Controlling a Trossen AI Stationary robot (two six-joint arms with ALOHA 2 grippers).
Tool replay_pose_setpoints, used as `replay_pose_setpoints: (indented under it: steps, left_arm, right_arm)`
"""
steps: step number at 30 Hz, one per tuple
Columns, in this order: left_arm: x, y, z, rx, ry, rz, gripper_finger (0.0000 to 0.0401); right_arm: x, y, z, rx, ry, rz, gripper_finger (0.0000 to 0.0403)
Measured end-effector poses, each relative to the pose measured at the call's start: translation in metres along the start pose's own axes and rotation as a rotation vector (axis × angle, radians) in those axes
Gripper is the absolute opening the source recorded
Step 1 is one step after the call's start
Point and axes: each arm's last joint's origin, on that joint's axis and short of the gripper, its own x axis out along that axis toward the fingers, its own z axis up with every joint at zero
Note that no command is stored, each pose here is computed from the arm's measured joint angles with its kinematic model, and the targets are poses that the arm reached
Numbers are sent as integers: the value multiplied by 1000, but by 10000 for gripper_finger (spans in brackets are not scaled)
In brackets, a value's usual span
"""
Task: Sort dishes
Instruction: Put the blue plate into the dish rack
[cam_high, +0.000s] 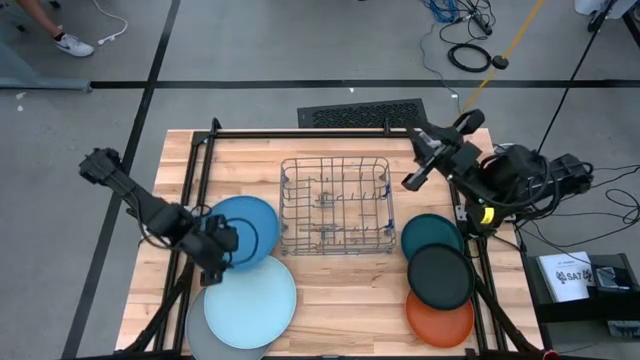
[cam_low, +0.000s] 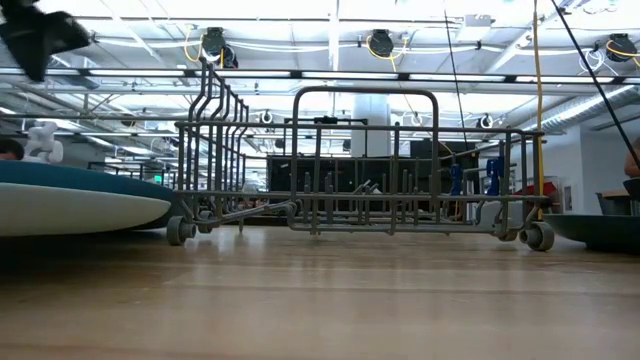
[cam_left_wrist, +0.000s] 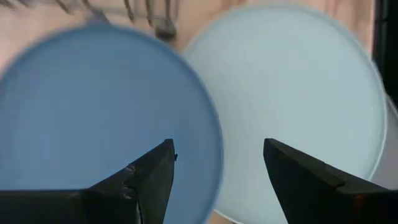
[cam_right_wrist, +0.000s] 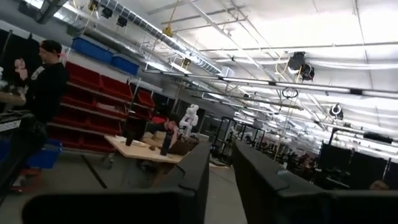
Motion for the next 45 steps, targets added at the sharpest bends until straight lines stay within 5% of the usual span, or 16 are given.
replay_pose_setpoints:
  steps: [19,45]
  left_arm:
    - [66,-39,-15,3,107,173,246]
    - [111,-46,-15,61,112,383,246]
  right_arm:
    - [22,16,-15,-13,-62,17,98]
    - [26,18,-20,11,-43,10,98]
